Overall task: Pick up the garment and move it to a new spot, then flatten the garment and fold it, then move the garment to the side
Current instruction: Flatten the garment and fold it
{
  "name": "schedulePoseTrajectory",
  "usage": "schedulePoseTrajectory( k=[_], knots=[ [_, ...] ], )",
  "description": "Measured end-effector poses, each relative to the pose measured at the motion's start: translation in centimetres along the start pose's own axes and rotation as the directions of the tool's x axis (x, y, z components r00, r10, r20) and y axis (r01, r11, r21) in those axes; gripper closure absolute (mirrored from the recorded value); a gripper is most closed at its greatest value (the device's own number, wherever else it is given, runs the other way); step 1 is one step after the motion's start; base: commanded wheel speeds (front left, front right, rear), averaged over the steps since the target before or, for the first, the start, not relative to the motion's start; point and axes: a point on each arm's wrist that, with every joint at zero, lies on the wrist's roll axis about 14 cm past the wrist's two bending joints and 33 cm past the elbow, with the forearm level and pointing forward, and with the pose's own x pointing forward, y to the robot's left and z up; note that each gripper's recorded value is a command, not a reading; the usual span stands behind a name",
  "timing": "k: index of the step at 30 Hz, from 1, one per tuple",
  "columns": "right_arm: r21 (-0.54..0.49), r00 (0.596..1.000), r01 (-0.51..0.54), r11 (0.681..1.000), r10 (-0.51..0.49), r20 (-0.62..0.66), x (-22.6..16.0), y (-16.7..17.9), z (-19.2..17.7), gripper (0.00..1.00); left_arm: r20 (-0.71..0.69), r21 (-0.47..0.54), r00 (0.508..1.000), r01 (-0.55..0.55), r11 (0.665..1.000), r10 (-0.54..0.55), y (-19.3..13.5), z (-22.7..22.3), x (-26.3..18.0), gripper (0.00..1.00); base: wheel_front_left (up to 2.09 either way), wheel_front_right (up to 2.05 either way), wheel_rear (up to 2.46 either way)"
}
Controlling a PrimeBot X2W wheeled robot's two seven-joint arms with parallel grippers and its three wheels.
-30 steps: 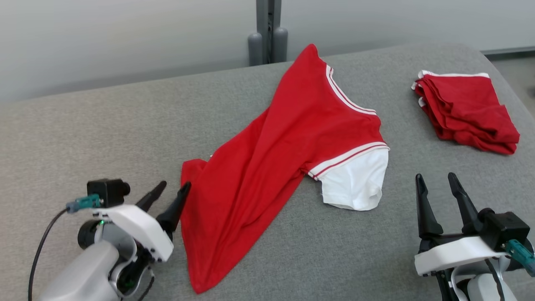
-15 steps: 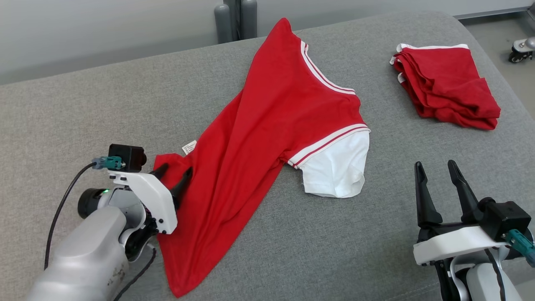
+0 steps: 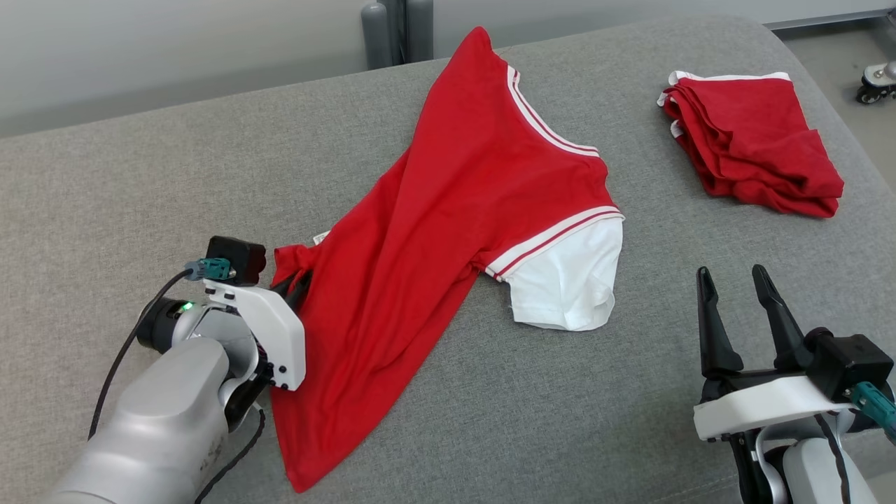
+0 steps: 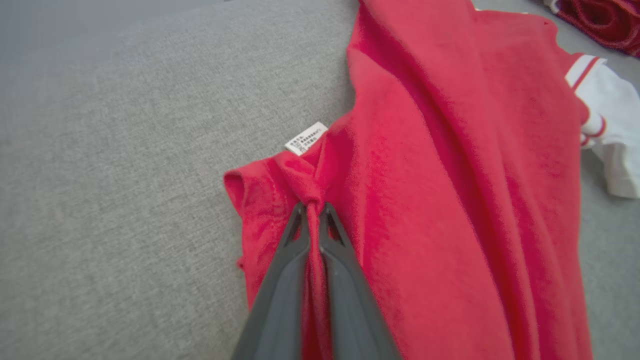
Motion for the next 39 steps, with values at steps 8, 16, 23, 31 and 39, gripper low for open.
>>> schedulePoseTrajectory(
  k=[8,16,23,31,39],
  knots=[
    [0.004,1.0,-0.014,1.0,0.014,0.005,0.3,0.5,0.1,0.0,0.197,0.078,0.978,-0.082,0.994,0.065,1.7,5.4,-0.4,1.0,0.0,0.0,0.0],
    [-0.003,1.0,-0.03,1.0,0.03,0.006,0.6,1.0,0.1,0.0,0.349,0.083,0.915,-0.247,0.965,0.204,5.1,11.0,-1.8,1.0,0.0,0.0,0.0],
    [-0.011,0.999,-0.031,0.999,0.032,0.009,0.7,1.0,0.2,0.0,0.473,0.124,0.849,-0.327,0.937,0.234,6.1,15.1,-3.7,1.0,0.0,0.0,0.0],
    [-0.015,0.999,-0.038,0.999,0.039,0.014,0.6,1.2,0.4,0.0,0.575,0.211,0.797,-0.362,0.908,0.185,5.0,18.4,-5.1,1.0,0.0,0.0,0.0],
    [-0.011,0.999,-0.044,0.999,0.044,0.002,0.5,1.4,0.0,0.0,0.383,0.206,0.909,-0.259,0.944,0.165,3.6,12.0,-1.8,1.0,0.0,0.0,0.0]
  ],
)
